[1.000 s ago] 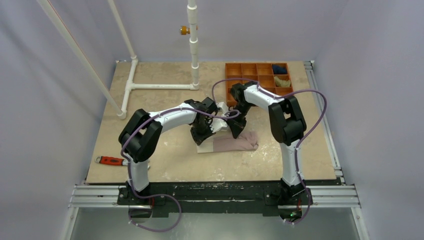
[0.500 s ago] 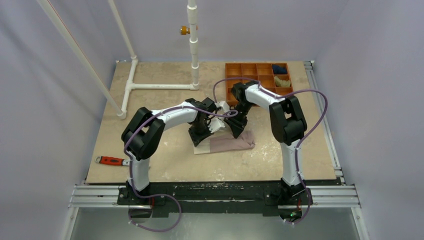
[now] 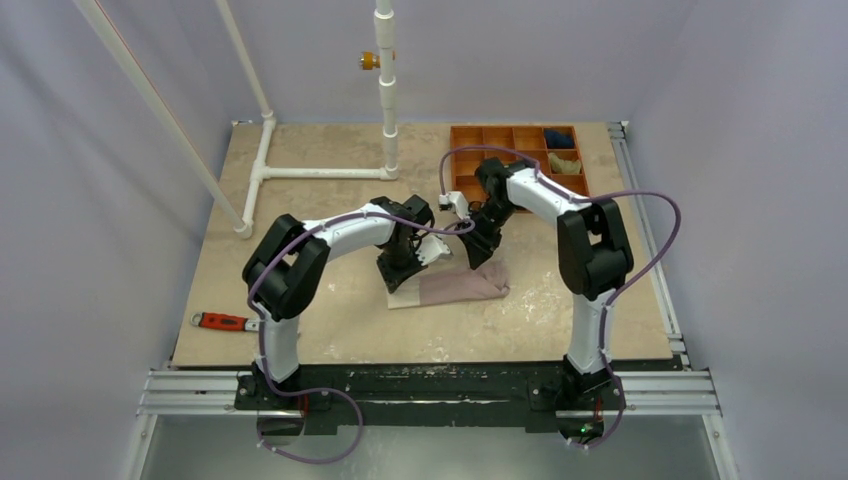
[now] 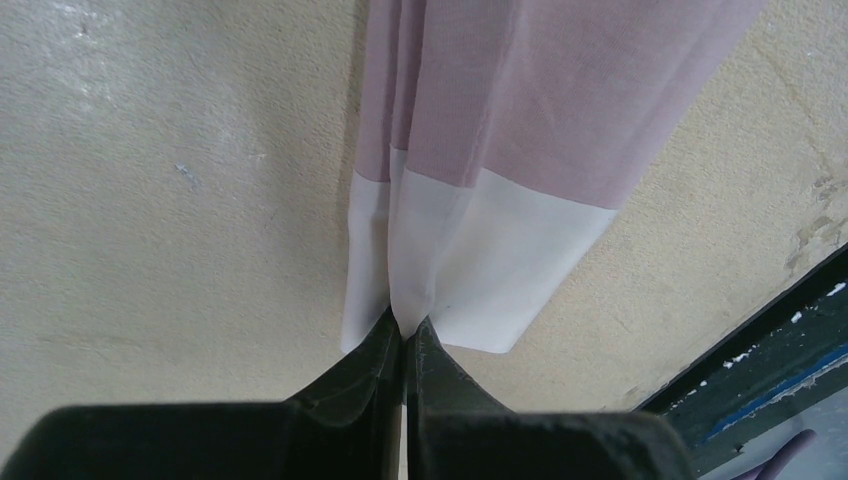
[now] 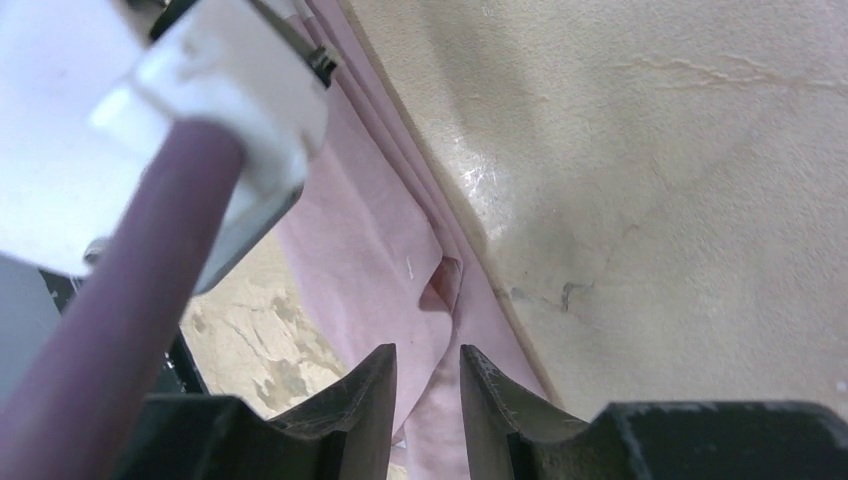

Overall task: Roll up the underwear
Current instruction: Fold the underwear at the center of the board.

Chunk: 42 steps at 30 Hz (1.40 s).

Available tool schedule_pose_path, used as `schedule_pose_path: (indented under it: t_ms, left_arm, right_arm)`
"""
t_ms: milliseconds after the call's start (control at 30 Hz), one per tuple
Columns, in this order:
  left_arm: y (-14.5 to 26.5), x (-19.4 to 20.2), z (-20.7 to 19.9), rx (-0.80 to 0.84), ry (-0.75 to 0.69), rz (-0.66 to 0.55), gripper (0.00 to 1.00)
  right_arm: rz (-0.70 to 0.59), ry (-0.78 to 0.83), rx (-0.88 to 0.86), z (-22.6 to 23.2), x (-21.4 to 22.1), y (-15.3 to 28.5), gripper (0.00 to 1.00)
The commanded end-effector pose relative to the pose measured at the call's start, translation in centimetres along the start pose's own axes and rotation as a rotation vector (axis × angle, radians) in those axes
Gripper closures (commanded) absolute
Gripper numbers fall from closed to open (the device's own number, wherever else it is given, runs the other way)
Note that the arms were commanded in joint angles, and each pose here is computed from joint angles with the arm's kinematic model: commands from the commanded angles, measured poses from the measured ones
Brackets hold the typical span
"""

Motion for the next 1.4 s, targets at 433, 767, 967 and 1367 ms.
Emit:
schedule_pose_path:
  t_ms: [433, 767, 967, 1367]
  left_arm:
    - [1.7, 0.5, 0.8, -0.055, 0.050, -0.067, 0.77]
    - [5.4, 0.3, 0.6, -0.102, 0.047, -0.184, 0.55]
    - [7.3, 0.8, 1.2, -0.145, 0.073, -0.252, 0.50]
    - [11.0, 3.2, 2.1, -0.200, 0.127, -0.445, 0.24]
  right_arm:
    - [-0.218, -0.005, 0.032, 2.4, -1.6, 3.4, 0.69]
    - [-0.239, 0.021, -0.008, 3.5, -0.9, 2.8, 0.69]
    - [-0.289, 0.062, -0.121, 4.7, -1.9, 2.6, 0.69]
    - [-0.256, 0.013, -0.286, 3.9, -1.8, -1.0, 0.69]
Point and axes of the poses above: each gripper's point midway between its finger pads, its own y axis back along the fingers, its own z axis along the line the jaws close on, x = y × z, the point moved 2 cm from there along y, back along the fingers, and after that the axes turned 1 degree about y, right-handed, at the moved point
